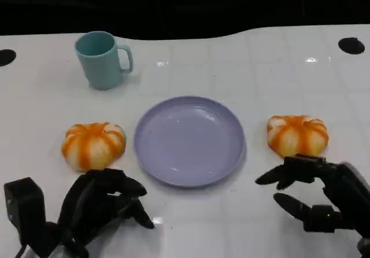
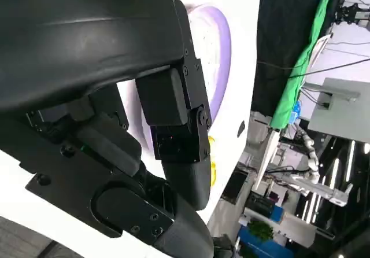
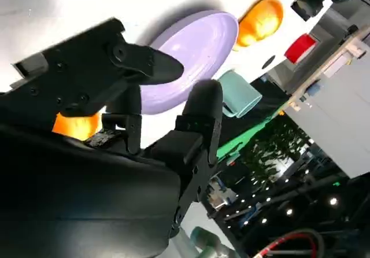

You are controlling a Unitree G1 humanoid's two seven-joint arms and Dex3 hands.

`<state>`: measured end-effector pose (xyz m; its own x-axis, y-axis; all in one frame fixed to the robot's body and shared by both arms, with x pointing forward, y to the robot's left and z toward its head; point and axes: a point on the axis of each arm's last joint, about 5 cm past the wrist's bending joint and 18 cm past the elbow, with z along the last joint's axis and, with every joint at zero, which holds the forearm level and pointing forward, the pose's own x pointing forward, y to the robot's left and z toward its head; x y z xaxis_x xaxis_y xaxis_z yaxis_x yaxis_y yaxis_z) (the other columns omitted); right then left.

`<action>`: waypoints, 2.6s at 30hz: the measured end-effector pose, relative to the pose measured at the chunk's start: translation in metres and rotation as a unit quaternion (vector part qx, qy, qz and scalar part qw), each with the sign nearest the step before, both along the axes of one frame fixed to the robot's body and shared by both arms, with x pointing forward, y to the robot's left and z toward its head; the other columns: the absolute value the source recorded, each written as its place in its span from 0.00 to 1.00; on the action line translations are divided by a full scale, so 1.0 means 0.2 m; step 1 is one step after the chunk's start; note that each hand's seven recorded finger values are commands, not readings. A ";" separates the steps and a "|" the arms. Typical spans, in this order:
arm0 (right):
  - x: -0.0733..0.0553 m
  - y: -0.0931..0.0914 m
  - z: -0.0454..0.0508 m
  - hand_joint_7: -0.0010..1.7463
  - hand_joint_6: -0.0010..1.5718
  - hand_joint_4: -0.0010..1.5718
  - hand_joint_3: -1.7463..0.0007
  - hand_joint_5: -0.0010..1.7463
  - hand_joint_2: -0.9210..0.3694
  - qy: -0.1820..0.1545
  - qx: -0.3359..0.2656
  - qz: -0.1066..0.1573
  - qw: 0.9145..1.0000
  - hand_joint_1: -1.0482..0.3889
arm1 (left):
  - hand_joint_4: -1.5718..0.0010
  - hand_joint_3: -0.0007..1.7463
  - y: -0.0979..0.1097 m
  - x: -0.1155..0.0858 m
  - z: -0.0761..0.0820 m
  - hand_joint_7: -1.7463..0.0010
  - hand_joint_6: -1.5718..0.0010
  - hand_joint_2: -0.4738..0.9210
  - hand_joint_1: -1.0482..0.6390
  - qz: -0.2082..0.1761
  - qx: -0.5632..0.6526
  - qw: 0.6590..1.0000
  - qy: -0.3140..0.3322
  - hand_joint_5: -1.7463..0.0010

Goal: Grasp the bread from the table and place it into the plate.

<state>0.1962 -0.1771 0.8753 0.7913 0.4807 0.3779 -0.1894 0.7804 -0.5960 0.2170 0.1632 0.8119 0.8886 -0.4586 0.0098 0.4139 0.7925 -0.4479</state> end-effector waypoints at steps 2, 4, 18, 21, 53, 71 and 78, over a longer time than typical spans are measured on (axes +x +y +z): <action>0.00 -0.01 0.010 0.12 0.34 0.24 0.92 0.31 0.00 -0.007 -0.009 -0.006 1.000 0.46 | 0.00 0.00 0.00 0.00 0.00 0.88 0.00 0.85 0.00 0.000 0.000 1.000 0.000 0.66; 0.01 -0.03 0.028 0.09 0.34 0.22 0.92 0.26 0.00 -0.016 -0.017 -0.018 1.000 0.43 | 0.00 0.00 0.00 0.00 0.00 0.88 0.00 0.85 0.00 0.000 0.000 1.000 0.000 0.66; 0.05 -0.11 0.151 0.01 0.28 0.17 0.99 0.13 0.01 -0.056 -0.100 -0.104 0.988 0.38 | 0.00 0.00 0.00 0.00 0.01 0.88 0.00 0.85 0.00 -0.001 0.001 1.000 -0.005 0.66; 0.05 -0.11 0.168 0.00 0.26 0.14 0.99 0.11 0.00 -0.057 -0.132 -0.114 0.983 0.37 | 0.00 0.00 -0.01 0.00 0.01 0.88 0.00 0.85 0.00 -0.002 0.001 1.000 -0.005 0.66; 0.37 0.03 0.101 0.00 0.20 0.12 1.00 0.10 0.10 -0.015 -0.394 -0.131 0.909 0.36 | 0.00 0.00 -0.02 0.00 0.00 0.88 0.00 0.85 0.00 -0.004 -0.001 1.000 -0.005 0.66; 0.47 0.12 -0.003 0.00 0.18 0.13 1.00 0.06 0.07 0.035 -0.455 -0.121 0.882 0.38 | 0.00 0.00 -0.02 0.00 0.01 0.88 0.00 0.85 0.00 -0.003 0.000 1.000 -0.007 0.66; 0.51 0.14 -0.021 0.02 0.25 0.25 0.99 0.07 0.05 0.031 -0.457 -0.137 0.878 0.46 | 0.00 0.00 -0.02 0.00 0.01 0.88 0.00 0.85 0.00 -0.003 -0.001 1.000 -0.007 0.66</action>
